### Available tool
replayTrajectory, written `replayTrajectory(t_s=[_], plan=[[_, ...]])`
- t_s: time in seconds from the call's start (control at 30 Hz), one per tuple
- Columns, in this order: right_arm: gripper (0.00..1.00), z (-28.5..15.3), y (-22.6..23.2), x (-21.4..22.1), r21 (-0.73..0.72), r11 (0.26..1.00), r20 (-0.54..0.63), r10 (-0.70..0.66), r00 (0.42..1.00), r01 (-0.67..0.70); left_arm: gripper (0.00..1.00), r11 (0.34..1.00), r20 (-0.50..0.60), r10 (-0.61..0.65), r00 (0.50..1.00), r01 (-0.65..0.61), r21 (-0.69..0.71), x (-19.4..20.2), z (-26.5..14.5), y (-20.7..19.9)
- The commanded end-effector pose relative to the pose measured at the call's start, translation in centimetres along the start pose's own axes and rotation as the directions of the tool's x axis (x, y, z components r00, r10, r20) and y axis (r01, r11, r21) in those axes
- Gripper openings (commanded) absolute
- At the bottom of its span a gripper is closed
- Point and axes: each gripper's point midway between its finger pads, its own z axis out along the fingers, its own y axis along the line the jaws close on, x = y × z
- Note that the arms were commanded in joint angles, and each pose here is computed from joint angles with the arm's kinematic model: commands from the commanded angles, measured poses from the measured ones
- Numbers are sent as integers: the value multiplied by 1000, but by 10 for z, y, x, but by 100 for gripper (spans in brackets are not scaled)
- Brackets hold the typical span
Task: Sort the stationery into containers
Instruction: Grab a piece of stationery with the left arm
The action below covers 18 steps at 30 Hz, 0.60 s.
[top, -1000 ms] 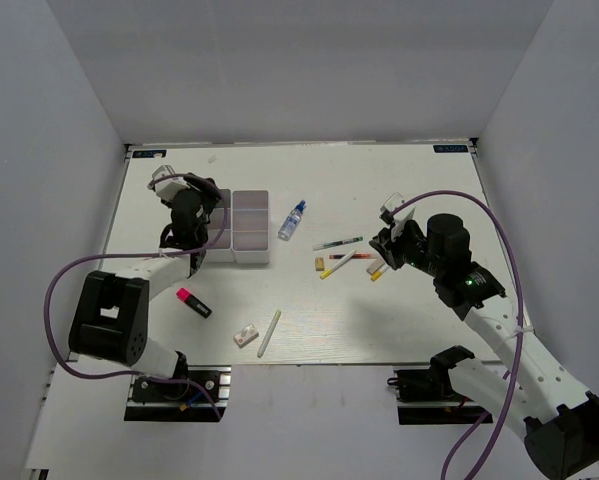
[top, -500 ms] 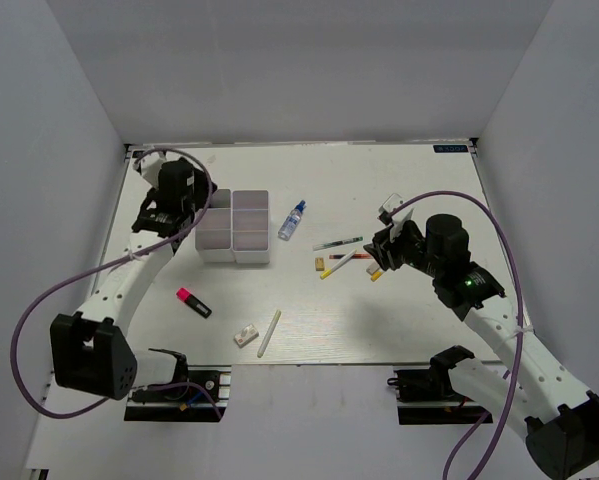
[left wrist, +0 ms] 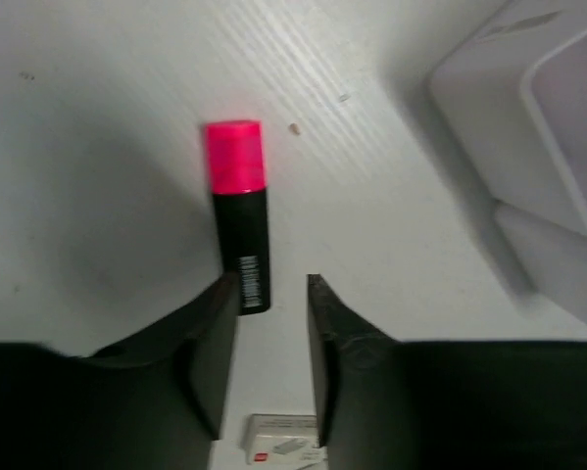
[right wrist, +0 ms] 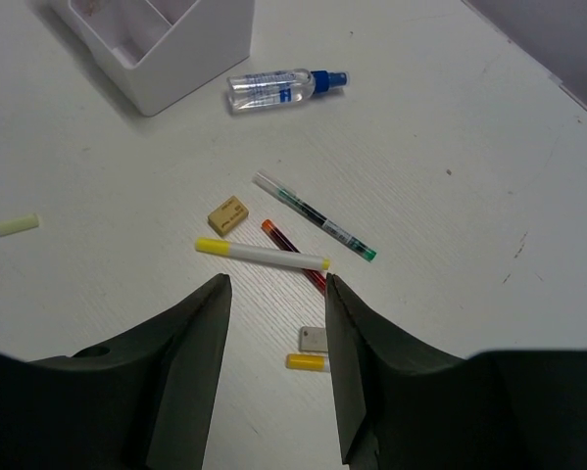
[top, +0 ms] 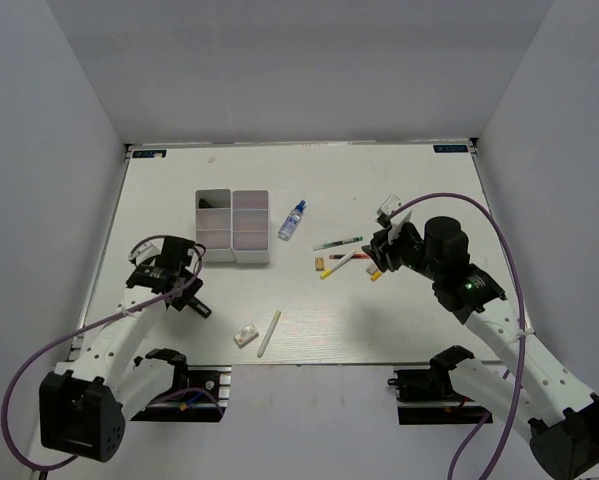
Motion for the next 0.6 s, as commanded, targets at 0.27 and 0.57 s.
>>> replayTrajectory(t_s=[0.27,0.57], plan=[[49,-2,-2,-13,30,999,52,-32,998,30,53,971,-90,4,996,-25,-236,32,50,29],[49,-4,0,-17,30,999,65,-40,997,38,63,965,-78,-27,997,5,-261,34,69,27]])
